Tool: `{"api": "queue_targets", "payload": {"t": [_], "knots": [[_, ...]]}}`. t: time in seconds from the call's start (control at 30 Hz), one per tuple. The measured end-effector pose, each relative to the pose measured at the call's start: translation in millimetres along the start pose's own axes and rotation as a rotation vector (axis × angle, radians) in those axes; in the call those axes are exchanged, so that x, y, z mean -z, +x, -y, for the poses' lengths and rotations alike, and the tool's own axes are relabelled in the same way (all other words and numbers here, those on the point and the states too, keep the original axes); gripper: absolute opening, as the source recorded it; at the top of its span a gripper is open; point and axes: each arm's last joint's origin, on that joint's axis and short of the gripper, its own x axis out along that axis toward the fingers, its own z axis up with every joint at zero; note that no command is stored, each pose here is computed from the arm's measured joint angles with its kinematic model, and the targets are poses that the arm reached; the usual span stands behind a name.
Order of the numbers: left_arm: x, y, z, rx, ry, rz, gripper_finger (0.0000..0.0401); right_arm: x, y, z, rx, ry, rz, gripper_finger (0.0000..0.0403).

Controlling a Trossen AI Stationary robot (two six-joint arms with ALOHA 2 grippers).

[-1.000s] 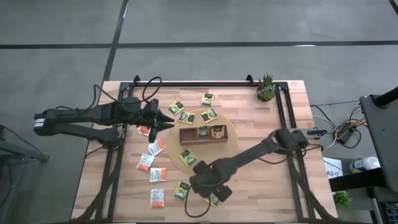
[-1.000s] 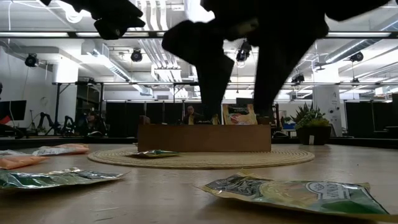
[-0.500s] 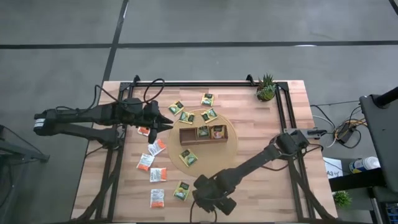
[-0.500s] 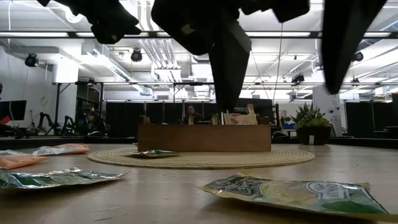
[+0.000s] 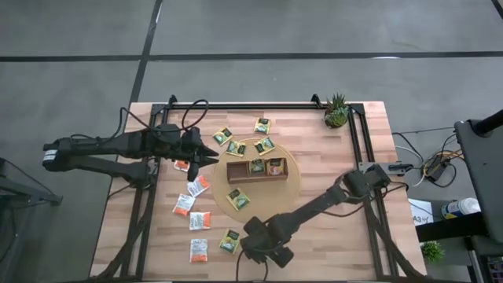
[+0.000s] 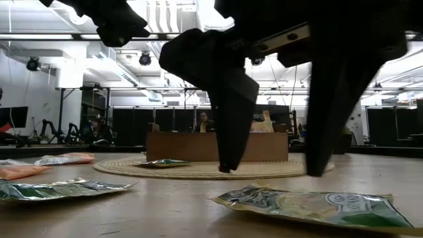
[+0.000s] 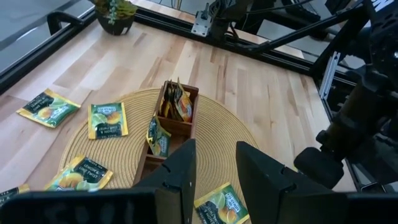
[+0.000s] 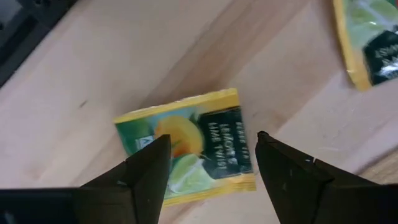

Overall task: Pick & Place Tea
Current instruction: Put the yellow tea bag into the middle section of the wooden organizer

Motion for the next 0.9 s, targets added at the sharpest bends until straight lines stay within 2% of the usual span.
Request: {"api": "queue_targets", "payload": {"t": [0.63,0.73,0.9], "knots": [[0.4,1.1,-0.2,-0.001,-0.018,-0.005,0.0108,5.8,24.1,10.7,0.017,0.037,-0.056,0.0221],[0.4,1.1,-0.2,-0.001,-0.018,-0.005,0.0108,5.9,24.0,10.2,0.015,0.032,-0.058,0.0182],[0.4,1.1,-0.2,-0.001,-0.025,-0.004,0.0108,5.4,22.2,10.2,0.013,0.014,-0.064,0.0059]]}}
